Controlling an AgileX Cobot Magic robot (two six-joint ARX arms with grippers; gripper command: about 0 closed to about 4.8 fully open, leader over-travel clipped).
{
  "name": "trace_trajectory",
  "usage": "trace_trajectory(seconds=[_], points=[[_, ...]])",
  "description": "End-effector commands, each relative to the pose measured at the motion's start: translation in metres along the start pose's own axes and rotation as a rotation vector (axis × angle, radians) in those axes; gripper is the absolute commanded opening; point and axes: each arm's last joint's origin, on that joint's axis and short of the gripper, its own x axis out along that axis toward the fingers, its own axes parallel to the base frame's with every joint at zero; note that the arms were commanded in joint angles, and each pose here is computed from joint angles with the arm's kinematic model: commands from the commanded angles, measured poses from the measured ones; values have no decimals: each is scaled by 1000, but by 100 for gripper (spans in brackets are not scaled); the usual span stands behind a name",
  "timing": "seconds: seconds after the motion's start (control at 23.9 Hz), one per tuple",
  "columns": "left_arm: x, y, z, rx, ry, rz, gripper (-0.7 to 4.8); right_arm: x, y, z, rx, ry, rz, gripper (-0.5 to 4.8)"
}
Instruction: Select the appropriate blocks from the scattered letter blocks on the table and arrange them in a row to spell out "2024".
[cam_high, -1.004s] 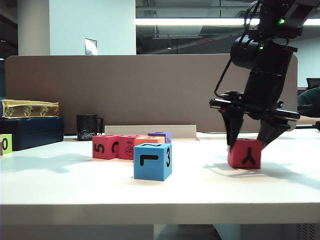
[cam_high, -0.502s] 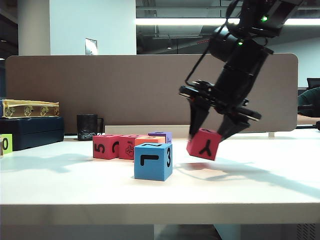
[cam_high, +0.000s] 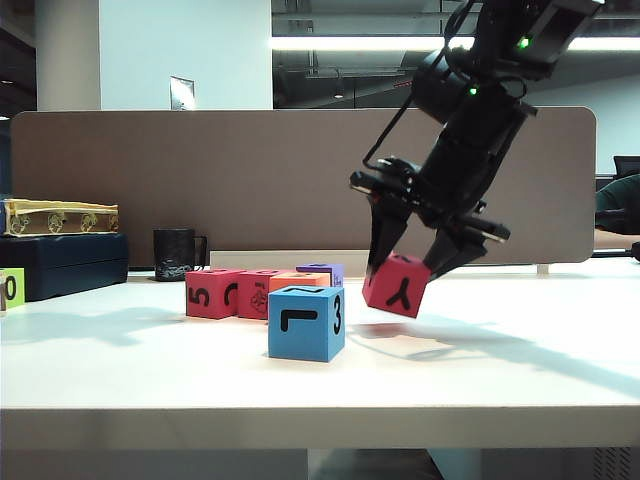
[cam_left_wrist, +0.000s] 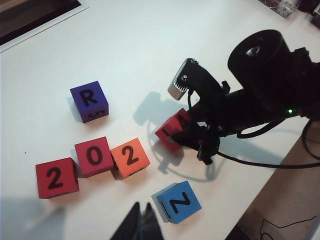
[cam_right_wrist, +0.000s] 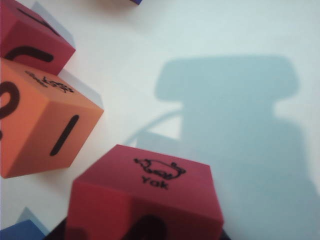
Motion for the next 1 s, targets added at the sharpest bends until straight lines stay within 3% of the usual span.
trace_trajectory(seconds=[0.04, 0.17, 0.25, 0.29, 0.63, 0.75, 1.0], points=[[-4, -2, 1, 12, -15, 3, -6, 7, 0, 0, 21, 4, 38, 243], [-4, -2, 1, 12, -16, 4, -6, 16, -1, -1, 24, 14, 52, 250], [-4, -2, 2, 16, -23, 6, -6, 17, 1, -1, 18, 6, 68, 312], [-4, -2, 2, 17, -26, 7, -6, 17, 2, 0, 16, 2, 78, 318], [-4, -1, 2, 17, -26, 10, -6, 17, 6, 4, -2, -30, 135, 320], [-4, -1, 2, 17, -26, 10, -6, 17, 7, 4, -3, -32, 138, 380], [-4, -1, 2, 17, -26, 10, -6, 17, 7, 4, -5, -37, 138, 383]])
